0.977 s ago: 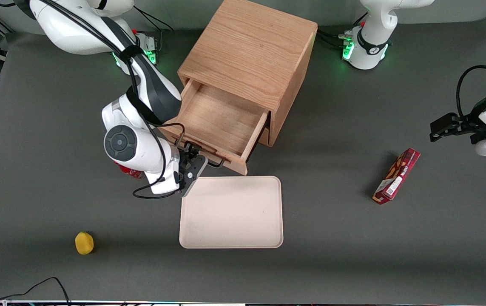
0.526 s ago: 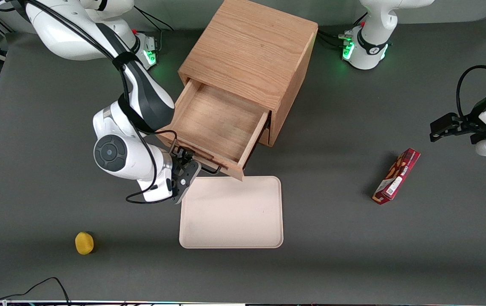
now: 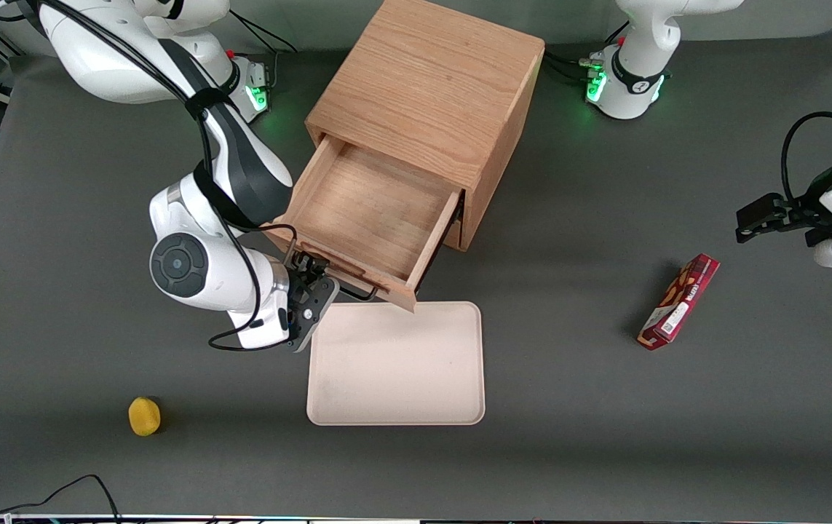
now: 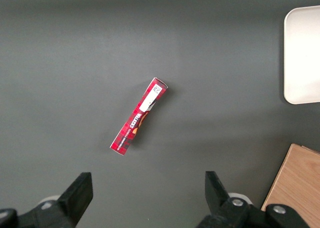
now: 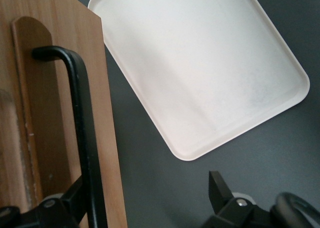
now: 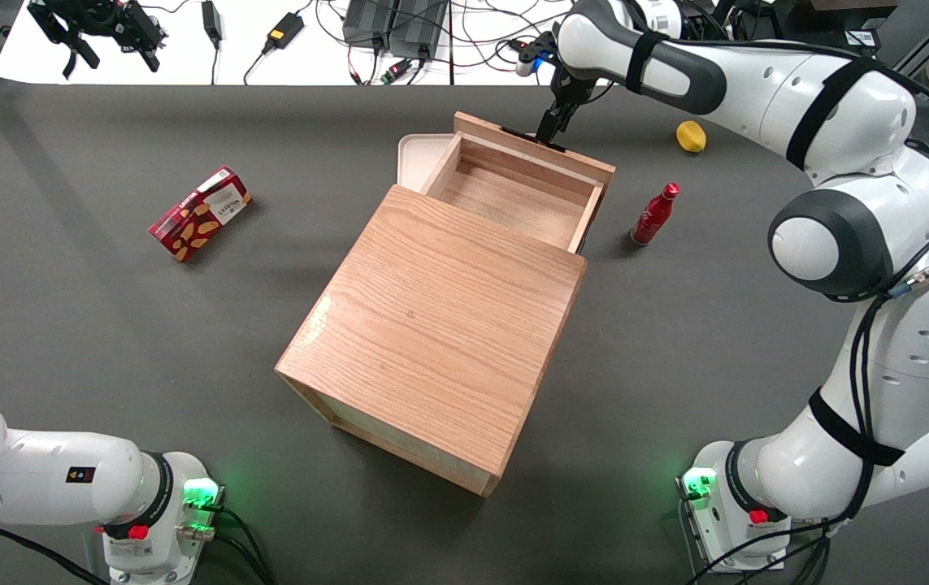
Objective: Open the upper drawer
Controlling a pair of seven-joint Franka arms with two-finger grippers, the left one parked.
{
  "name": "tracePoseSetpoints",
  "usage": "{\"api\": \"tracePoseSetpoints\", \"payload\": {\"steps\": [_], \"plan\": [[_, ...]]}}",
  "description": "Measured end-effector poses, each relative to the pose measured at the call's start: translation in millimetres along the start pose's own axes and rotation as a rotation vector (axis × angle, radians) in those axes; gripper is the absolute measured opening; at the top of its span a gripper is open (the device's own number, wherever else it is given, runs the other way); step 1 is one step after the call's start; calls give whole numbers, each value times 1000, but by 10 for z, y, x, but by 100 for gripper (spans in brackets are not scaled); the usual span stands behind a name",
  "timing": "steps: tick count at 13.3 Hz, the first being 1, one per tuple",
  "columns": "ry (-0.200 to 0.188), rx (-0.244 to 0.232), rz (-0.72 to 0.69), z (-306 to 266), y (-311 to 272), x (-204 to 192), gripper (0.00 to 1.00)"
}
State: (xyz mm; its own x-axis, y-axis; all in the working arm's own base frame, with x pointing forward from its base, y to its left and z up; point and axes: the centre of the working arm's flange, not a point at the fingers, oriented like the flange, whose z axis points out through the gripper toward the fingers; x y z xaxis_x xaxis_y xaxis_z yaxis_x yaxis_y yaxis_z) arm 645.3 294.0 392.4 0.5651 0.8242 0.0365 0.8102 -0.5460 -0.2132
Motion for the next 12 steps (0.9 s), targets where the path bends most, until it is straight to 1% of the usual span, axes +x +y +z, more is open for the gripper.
{"api": "tracePoseSetpoints", "payload": {"steps": [3, 7, 10, 12], "plan": [[7, -1, 0, -75, 26, 30, 100], [15, -3, 5, -336, 78, 23, 100], [29, -8, 35, -699, 260, -124, 100], [32, 19, 73, -926, 431, -325, 100]]}}
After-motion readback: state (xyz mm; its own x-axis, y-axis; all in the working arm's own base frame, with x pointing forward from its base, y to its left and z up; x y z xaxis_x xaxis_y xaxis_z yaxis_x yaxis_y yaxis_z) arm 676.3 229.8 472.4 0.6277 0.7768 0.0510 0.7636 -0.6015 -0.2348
